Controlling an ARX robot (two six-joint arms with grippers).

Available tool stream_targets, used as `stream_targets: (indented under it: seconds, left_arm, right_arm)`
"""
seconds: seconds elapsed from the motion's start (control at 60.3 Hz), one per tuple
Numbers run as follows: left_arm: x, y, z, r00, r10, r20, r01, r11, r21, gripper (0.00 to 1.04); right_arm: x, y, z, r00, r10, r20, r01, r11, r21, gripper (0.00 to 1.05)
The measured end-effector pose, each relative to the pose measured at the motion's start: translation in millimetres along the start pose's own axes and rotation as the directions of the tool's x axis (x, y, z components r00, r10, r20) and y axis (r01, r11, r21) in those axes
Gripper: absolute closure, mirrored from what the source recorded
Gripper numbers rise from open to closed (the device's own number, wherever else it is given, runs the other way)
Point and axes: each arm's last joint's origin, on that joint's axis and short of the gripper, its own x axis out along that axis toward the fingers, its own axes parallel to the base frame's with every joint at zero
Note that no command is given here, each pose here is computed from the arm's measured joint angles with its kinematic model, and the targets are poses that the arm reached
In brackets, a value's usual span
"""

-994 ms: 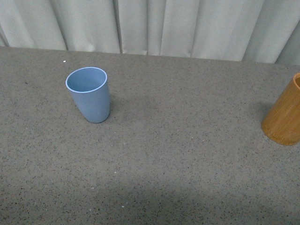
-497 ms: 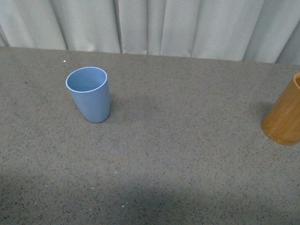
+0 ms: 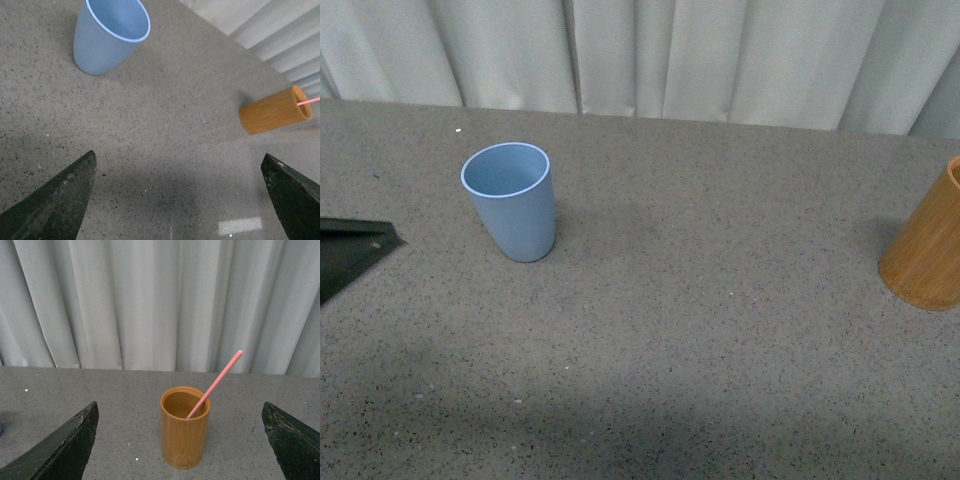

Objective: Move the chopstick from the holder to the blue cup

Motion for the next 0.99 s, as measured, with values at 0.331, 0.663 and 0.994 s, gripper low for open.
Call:
stream_targets:
  seconds: [0.331,0.663,0.994]
  left_arm:
    - [43,-20,-18,0.994,0.051,-0.095,-0.045,0.997,0.064,0.07]
    - [68,-28,-25,0.987,0.098,-0.126,-0.090,0.994,0.068,0.07]
    - [86,-39,-21,0.988,0.104,-0.115,-0.095,0.992,0.081,0.07]
  right_arm:
    - [0,0,0,1.000,0.000,0.000,0.000,1.000,0.000,0.10]
    - [0,0,0,1.000,0.000,0.000,0.000,1.000,0.000,0.10]
    - [0,0,0,1.000,0.000,0.000,0.000,1.000,0.000,0.10]
